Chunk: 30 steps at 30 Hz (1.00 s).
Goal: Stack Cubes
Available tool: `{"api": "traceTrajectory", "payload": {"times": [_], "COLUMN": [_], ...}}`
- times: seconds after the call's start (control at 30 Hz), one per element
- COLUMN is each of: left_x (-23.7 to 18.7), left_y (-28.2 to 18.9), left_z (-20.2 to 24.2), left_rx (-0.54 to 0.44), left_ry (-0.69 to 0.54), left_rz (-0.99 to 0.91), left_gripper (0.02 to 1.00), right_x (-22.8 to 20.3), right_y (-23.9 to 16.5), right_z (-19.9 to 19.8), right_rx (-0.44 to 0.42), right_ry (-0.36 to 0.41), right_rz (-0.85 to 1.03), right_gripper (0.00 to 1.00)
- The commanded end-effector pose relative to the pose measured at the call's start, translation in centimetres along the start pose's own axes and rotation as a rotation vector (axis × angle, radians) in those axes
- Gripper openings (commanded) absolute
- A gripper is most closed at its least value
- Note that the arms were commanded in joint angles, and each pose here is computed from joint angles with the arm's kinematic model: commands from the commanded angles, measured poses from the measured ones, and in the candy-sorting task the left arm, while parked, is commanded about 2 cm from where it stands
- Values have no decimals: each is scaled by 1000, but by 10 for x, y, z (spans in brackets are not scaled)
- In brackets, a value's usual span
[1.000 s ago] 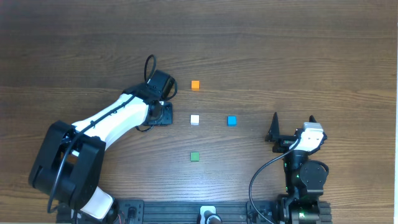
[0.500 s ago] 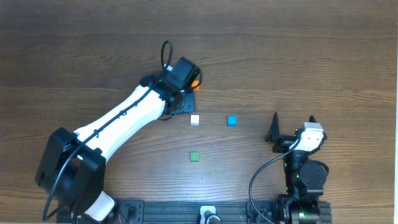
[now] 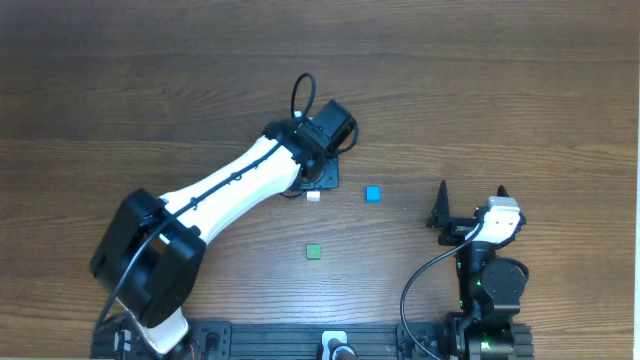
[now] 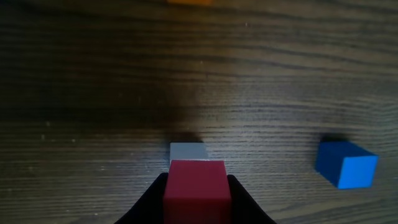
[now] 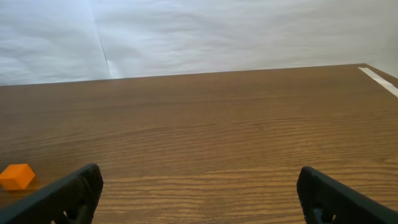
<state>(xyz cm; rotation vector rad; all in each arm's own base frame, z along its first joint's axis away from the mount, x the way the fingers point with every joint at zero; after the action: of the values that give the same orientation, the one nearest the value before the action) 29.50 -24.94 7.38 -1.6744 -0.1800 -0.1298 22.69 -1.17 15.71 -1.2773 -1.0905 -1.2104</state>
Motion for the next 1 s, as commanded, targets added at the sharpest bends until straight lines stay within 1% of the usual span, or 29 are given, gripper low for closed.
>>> {"api": "traceTrajectory", "payload": {"times": [0.03, 0.43, 1.0], "left_x": [0, -12, -15], "left_y": [2, 10, 16], "left_z": [-5, 1, -2], "left_rx": [-2, 45, 39], "left_ry": [-10, 2, 4], "left_rz": [5, 52, 68], "left_gripper": [38, 40, 40], "right_x": [-2, -2, -2], "right_y": [0, 0, 0], "right_z": [0, 0, 0], "right_rx": [-5, -5, -5], "right_ry": [-5, -5, -5], "right_rz": [0, 0, 0], "right_gripper": [993, 993, 993]}}
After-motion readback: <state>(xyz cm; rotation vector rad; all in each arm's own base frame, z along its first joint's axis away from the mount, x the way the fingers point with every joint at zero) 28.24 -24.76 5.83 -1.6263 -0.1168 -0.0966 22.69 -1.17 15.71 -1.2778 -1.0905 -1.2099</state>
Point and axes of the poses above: each gripper's point midway between its finger pads, its own y axis out along the fingers, its own z axis along the line the jaws close on, x = y × z, the point moved 2 cm from there along -y, back along the fingers, and after that the axes turned 1 degree about -y, right-handed, at the moved point
